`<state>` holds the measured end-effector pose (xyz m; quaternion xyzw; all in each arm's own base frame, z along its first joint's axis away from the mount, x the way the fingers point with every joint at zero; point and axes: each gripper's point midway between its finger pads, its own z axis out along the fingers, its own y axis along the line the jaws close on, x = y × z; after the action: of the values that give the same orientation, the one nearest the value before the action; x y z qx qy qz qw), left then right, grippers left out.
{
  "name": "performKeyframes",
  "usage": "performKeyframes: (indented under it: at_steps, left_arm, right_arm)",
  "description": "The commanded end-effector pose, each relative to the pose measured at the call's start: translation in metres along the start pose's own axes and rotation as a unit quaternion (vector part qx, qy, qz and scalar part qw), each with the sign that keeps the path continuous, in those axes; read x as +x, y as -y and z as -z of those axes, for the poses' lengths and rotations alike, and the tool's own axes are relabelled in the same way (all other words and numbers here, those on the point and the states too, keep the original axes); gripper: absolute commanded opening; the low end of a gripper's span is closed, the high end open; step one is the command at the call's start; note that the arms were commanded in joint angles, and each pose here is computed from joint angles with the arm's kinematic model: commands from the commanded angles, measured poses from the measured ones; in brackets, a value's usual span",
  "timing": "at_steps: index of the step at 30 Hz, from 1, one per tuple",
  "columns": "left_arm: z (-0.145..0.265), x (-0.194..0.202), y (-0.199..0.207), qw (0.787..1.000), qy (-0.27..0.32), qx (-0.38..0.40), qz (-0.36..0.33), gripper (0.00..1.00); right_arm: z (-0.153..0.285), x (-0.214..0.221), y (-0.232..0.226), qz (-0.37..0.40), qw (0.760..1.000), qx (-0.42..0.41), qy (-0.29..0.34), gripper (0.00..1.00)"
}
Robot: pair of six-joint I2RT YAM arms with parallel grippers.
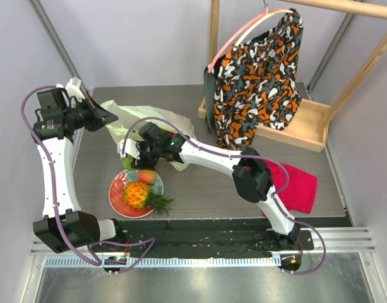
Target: Take the fake fruits out of the plastic bag
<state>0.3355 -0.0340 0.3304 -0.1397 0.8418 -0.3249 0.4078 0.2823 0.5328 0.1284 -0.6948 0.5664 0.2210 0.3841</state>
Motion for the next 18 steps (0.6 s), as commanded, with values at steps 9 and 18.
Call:
performKeyframes:
  at_steps: [9,18]
  left_arm:
    - [-0.005,-0.001,-0.004,0.999,-0.001,0.027,0.041,0.0]
    - [-0.005,-0.001,-0.009,0.999,0.0,0.023,0.046,0.0]
  right_arm:
    - [-0.021,-0.034,-0.013,0.098,0.992,0.012,0.075,0.46]
    - [-0.031,-0.02,-0.021,0.078,0.994,0.006,0.07,0.54]
